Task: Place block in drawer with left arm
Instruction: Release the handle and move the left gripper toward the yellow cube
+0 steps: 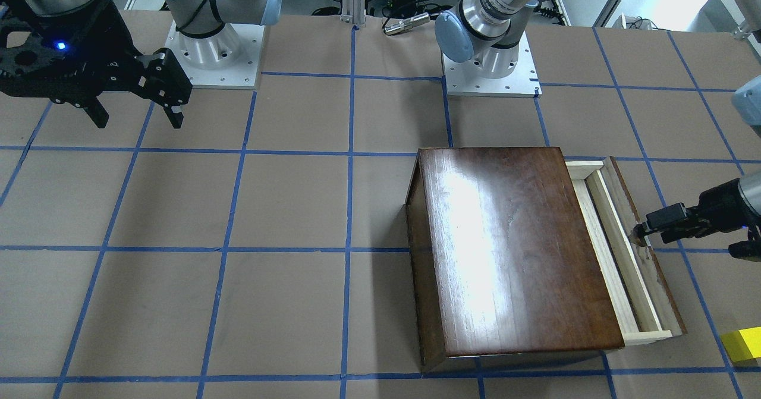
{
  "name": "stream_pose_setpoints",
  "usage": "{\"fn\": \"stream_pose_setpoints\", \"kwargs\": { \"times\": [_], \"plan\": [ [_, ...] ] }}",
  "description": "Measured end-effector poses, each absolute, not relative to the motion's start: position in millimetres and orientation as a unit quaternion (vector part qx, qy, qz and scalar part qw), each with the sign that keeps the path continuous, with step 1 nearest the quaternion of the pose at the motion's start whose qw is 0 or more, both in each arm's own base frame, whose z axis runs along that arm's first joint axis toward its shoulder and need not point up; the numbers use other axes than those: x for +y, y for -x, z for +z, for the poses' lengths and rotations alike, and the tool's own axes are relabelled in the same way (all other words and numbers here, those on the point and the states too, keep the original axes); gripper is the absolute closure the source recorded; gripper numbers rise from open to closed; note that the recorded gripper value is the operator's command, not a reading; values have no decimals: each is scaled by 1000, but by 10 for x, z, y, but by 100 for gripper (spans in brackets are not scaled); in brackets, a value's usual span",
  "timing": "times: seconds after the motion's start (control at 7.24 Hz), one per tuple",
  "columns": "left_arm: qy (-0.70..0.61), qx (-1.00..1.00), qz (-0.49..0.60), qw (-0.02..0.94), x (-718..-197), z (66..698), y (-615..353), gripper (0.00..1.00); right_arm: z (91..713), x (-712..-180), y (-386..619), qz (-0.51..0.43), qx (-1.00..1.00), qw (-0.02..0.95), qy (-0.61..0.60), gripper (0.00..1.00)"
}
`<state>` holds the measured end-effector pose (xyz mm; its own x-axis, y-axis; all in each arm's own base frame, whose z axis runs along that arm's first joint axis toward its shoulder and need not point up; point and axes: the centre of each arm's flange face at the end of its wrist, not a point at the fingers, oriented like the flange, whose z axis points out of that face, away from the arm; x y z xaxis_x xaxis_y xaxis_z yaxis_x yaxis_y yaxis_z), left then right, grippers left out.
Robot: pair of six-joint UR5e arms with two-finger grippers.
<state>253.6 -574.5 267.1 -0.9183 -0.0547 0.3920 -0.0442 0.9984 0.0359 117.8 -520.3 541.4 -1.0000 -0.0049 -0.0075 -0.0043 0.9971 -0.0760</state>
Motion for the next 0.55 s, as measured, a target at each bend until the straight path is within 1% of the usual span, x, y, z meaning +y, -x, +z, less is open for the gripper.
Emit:
{"fn": "stream_pose_setpoints", "kwargs": {
  "times": [0.55],
  "plan": [
    [-30, -980, -9, 198, -5703, 2706, -2636, 0, 5416, -5201, -1178, -38, 999, 4, 2, 0]
  ]
}}
